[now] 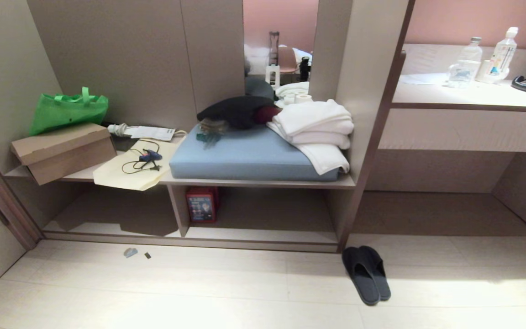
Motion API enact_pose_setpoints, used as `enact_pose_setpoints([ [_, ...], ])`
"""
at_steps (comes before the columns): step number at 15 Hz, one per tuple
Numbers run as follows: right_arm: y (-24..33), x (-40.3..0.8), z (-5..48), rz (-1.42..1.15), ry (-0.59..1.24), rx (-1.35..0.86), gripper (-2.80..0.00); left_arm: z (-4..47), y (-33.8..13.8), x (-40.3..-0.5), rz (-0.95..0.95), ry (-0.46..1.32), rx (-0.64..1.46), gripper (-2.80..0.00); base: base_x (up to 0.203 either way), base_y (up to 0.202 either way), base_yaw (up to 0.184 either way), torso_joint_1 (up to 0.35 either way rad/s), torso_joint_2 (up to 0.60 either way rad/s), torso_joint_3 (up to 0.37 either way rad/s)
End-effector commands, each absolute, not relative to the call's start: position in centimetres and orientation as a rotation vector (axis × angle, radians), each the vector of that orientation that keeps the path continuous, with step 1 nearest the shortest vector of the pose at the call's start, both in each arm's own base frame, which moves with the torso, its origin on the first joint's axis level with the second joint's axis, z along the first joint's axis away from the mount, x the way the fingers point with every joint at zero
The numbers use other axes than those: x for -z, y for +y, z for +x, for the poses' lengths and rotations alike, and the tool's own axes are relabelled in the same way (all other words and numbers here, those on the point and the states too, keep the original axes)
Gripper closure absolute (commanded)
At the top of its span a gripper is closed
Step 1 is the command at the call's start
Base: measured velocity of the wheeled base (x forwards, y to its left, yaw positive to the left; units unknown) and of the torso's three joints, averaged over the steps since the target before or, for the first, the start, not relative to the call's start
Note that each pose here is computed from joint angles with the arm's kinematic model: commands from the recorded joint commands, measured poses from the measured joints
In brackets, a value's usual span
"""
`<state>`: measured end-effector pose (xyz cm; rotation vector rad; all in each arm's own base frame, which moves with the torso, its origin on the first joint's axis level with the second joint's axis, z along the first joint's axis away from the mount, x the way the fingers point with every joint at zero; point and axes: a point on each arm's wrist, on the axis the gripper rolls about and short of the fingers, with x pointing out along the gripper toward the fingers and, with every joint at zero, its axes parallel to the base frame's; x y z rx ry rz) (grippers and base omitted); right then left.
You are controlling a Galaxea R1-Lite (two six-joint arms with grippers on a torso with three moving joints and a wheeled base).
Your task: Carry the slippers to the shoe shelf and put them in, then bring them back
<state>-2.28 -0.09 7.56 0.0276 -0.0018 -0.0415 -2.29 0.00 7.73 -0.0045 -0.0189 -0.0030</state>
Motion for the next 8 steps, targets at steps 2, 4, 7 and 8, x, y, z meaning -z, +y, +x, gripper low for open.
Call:
enact_pose_setpoints([
  [2,-0.09,-7.55,-2.27,0.028,0.0,0.041,0.0,-2.23,0.0,-7.52,-0.005,-0.012,0.003,0.0,0.0,0.0,0.0,0.0,0.0,0.0],
  [4,-0.09,-7.53,-2.26,0.029,0.001,0.041,0.0,-2.23,0.0,-7.52,-0.005,-0.012,0.002,0.0,0.0,0.0,0.0,0.0,0.0,0.0],
  [7,-0.09,-7.57,-2.27,0.028,-0.001,0.041,0.0,-2.23,0.0,-7.53,-0.005,-0.013,0.002,0.0,0.0,0.0,0.0,0.0,0.0,0.0],
  [8,-0.09,-7.53,-2.26,0.028,0.001,0.041,0.0,-2.23,0.0,-7.52,-0.005,-0.012,0.002,0.0,0.0,0.0,0.0,0.0,0.0,0.0],
])
